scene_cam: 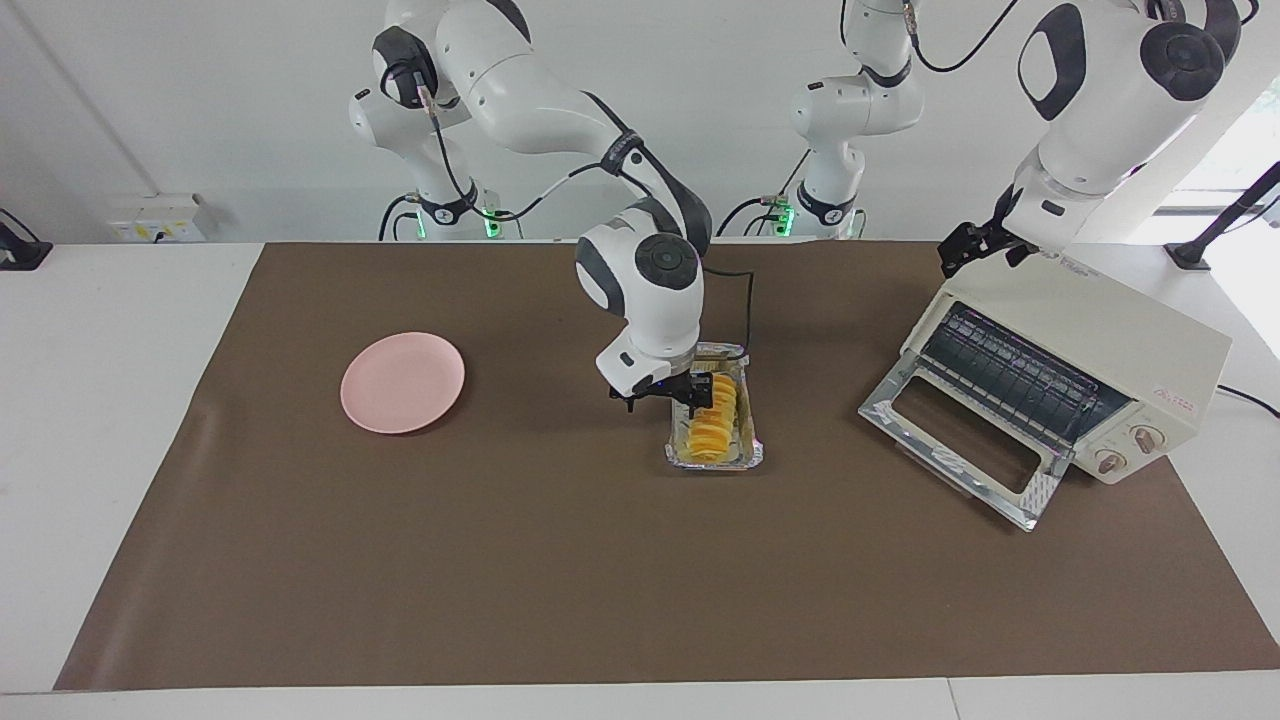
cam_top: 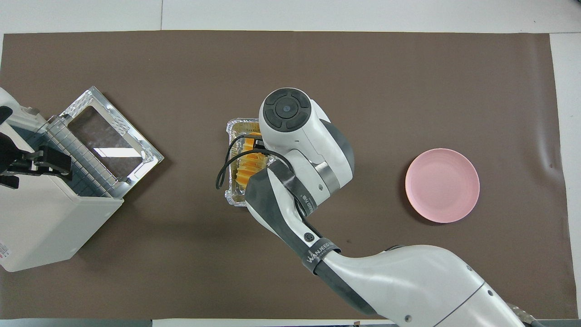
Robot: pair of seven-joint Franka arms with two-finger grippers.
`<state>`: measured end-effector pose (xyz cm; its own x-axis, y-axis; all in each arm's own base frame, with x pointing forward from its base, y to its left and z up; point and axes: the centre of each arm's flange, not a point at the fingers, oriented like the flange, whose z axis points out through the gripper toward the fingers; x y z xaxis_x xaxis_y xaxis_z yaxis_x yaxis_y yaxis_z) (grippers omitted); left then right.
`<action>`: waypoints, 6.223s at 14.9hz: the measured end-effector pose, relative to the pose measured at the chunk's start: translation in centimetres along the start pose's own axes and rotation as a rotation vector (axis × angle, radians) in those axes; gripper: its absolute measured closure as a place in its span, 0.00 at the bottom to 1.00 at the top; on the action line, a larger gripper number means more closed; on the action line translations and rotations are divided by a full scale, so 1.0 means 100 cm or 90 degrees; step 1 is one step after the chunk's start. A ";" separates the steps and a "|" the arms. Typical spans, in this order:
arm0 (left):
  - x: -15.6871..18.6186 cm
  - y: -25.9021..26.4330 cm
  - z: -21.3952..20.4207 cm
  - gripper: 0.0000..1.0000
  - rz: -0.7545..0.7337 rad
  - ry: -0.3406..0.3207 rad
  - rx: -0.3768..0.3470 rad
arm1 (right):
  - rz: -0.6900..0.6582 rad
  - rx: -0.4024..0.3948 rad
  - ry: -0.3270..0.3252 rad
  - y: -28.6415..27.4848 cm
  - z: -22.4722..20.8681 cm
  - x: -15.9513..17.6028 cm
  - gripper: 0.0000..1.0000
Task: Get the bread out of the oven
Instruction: 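Grasp the edge of the foil tray with the right gripper, then slide the foil tray toward the pink plate with the right gripper, then grasp the bread rolls in the tray with the right gripper, then lift the bread out of the tray over the pink plate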
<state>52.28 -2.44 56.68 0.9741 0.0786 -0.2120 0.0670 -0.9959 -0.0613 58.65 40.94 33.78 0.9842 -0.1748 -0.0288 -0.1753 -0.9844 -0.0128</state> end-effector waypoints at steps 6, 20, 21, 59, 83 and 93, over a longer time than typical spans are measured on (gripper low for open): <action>-0.005 -0.001 -0.014 0.00 -0.001 0.006 -0.002 | -0.022 -0.014 0.013 -0.006 0.021 -0.009 0.10; -0.010 -0.005 -0.023 0.00 -0.005 0.016 -0.003 | -0.015 -0.027 0.010 0.001 0.009 0.001 0.99; -0.010 -0.005 -0.023 0.00 -0.005 0.016 -0.003 | -0.013 -0.032 0.007 0.009 -0.004 0.011 0.99; -0.010 -0.005 -0.023 0.00 -0.005 0.017 -0.003 | -0.225 -0.031 0.015 0.333 -0.042 0.203 0.00; -0.010 -0.005 -0.023 0.00 -0.005 0.016 -0.003 | -0.199 -0.042 0.069 0.312 0.027 0.187 0.76; -0.010 -0.005 -0.023 0.00 -0.005 0.016 -0.003 | -0.194 -0.057 0.020 0.311 -0.066 0.173 0.80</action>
<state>51.81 -2.10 59.13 0.9788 0.0853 -0.1862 0.0758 -0.9955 -0.0577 70.41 7.15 39.46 0.9917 0.1288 -0.0068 0.1289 -0.9890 0.0720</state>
